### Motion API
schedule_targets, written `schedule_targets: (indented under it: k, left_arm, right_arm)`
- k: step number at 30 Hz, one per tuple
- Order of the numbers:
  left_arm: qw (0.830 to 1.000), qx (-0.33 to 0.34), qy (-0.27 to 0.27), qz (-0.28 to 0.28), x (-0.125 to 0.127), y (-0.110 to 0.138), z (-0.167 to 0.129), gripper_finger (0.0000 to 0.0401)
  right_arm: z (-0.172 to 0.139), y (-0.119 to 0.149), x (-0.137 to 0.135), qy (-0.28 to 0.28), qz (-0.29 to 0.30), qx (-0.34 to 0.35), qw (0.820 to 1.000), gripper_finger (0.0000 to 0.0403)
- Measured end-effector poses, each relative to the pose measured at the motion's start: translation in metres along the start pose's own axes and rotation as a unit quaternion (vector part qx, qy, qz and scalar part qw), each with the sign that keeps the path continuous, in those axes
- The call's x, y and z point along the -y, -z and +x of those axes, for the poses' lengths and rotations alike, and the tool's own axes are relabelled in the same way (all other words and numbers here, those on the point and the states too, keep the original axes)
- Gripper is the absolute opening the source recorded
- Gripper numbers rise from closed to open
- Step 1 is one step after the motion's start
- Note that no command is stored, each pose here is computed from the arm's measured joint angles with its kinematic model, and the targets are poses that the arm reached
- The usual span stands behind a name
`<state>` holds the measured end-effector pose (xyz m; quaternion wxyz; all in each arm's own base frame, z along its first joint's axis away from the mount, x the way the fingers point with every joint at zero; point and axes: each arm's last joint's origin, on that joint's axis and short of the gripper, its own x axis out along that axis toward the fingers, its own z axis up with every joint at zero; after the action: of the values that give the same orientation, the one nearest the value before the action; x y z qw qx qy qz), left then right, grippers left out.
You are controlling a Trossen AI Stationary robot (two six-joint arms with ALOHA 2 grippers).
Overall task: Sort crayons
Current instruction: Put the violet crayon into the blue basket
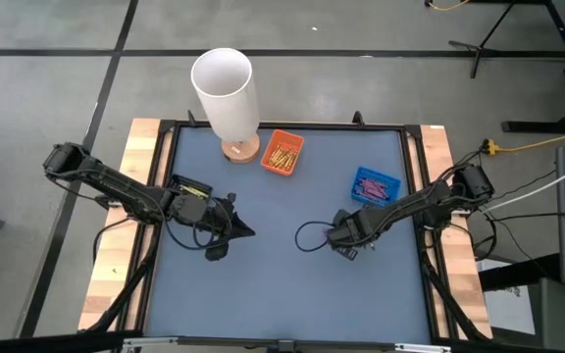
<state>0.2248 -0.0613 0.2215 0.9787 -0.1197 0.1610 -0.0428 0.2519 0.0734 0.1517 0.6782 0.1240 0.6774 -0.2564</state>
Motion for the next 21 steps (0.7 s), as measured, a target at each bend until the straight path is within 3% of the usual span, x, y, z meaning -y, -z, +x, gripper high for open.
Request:
schedule_targets:
  k: [21]
  left_arm:
    - [1.000,0.000,0.000,0.004,0.000,0.000,0.000,0.0007]
  right_arm:
    - [0.013,-0.002,-0.005,0.022,-0.019,-0.014,0.999,0.0103]
